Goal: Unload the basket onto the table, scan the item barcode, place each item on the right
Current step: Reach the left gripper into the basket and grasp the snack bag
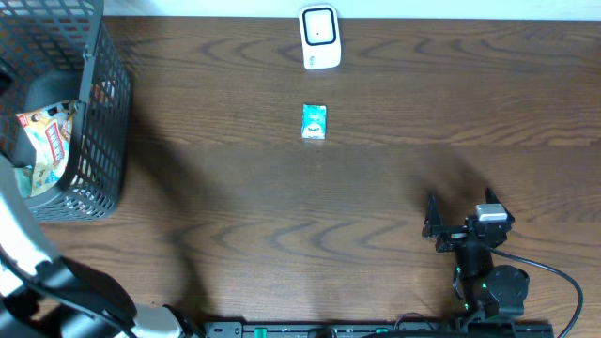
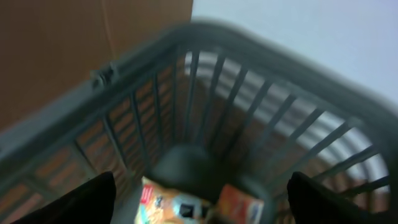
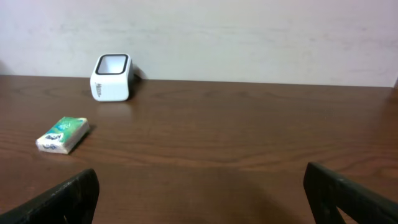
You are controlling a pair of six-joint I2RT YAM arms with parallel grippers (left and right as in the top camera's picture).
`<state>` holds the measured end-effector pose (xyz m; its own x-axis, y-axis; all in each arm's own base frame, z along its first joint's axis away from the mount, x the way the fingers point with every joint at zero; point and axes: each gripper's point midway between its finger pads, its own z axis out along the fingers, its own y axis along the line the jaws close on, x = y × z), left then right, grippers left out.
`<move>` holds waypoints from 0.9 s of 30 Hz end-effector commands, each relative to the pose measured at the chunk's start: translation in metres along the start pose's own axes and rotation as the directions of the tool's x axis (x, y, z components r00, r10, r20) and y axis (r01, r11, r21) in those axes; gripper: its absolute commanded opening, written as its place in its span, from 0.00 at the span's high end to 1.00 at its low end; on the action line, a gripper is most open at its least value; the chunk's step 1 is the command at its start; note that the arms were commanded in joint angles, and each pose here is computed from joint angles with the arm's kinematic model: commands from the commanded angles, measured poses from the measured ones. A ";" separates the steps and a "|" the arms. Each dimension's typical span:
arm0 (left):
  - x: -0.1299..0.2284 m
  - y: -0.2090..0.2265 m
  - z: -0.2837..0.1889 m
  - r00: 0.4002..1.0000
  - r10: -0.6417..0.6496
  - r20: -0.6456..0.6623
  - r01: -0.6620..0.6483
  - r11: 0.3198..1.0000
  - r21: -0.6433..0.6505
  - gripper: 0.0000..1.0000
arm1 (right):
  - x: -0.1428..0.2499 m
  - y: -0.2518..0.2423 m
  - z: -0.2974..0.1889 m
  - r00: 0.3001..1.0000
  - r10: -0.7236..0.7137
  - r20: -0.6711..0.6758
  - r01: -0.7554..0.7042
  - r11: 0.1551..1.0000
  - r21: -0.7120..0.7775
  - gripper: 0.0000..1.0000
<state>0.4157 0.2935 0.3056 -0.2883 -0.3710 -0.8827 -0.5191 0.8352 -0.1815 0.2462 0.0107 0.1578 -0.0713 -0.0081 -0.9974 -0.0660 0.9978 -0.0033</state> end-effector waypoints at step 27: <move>0.199 0.030 0.120 0.802 0.275 -0.530 -0.399 0.907 -0.134 0.14 | 0.001 0.001 0.000 1.000 0.000 0.000 0.000 1.000 -0.005 0.01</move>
<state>0.4494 0.2795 0.0816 -0.7741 -0.2860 -0.5648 -0.4394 0.8850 0.1540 0.2462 0.0108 0.1578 -0.0713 -0.0081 -0.9974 -0.0664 0.9978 -0.0033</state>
